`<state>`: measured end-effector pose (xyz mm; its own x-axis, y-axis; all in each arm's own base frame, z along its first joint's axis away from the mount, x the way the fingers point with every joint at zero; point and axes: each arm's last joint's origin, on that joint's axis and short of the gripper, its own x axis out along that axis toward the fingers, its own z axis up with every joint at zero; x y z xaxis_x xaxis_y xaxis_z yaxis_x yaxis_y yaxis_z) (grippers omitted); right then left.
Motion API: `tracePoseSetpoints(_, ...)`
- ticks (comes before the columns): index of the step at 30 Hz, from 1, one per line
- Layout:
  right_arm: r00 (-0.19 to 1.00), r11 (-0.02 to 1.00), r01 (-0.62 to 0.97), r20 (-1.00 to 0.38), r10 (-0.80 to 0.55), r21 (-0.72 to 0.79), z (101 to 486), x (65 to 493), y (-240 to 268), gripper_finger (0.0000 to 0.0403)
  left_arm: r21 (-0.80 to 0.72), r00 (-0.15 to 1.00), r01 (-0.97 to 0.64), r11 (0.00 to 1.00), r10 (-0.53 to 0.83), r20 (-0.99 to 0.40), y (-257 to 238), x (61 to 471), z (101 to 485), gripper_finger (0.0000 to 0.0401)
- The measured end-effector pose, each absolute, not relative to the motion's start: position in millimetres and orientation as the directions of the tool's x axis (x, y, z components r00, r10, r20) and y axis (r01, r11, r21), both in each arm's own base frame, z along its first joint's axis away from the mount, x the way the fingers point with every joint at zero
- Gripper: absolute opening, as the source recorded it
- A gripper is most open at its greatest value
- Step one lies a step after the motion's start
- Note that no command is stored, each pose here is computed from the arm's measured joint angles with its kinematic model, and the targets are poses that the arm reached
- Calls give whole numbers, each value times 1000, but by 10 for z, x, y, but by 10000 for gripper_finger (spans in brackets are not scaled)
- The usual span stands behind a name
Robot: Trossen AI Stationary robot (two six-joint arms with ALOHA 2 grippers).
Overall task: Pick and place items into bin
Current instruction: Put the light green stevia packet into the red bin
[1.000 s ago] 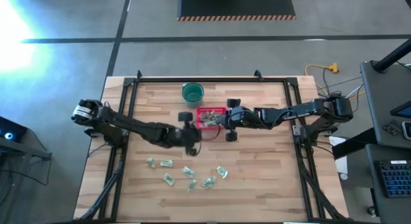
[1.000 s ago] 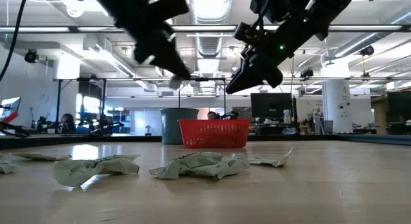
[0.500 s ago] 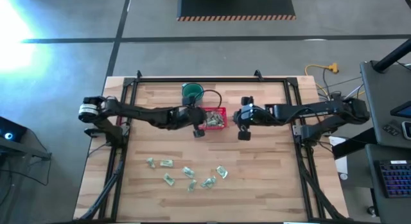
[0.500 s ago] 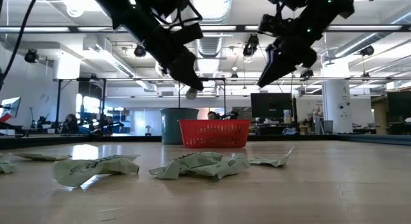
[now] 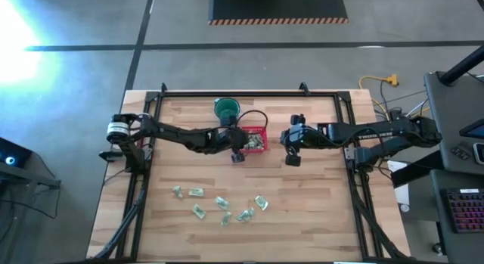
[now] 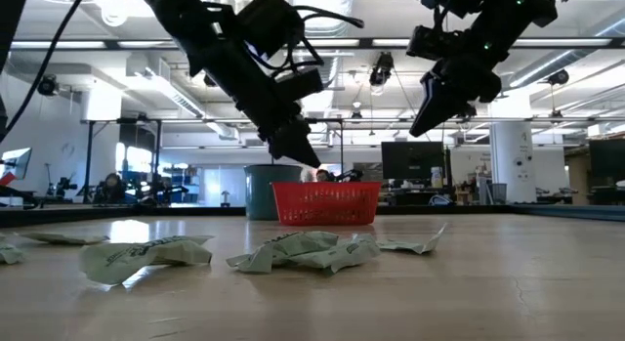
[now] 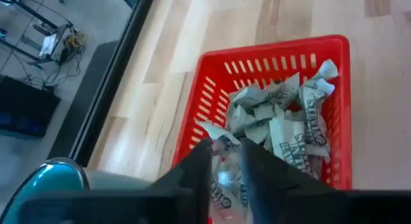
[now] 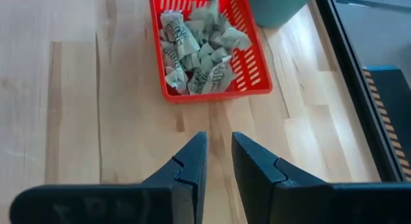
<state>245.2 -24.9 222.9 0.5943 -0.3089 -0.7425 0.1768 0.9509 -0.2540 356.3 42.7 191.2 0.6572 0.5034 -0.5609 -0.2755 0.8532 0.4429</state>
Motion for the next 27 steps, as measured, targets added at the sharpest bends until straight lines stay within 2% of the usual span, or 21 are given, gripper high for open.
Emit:
tracePoseSetpoints(6,608,953,185,-734,-304,-241,2218,2481,-249,63,432,677,-296,852,506,-535,430,3593,2017,132)
tracePoseSetpoints(10,632,965,164,-729,-263,-206,2206,2504,-239,61,353,688,-363,863,503,-523,419,3552,2132,158)
tracePoseSetpoints(13,684,985,114,-709,-173,-130,2203,2571,-215,63,301,675,-340,891,454,-581,354,3456,2181,165)
tracePoseSetpoints(19,741,993,-104,-663,110,49,2079,2768,-142,74,246,661,-251,936,351,-663,-4,3241,2207,166)
tracePoseSetpoints(23,711,967,-209,-656,252,145,1918,2885,-83,79,247,661,-157,956,288,-693,-309,3091,2151,166)
tracePoseSetpoints(27,667,949,-212,-676,315,233,1750,2972,-12,82,249,667,-61,967,225,-710,-590,2910,2069,166)
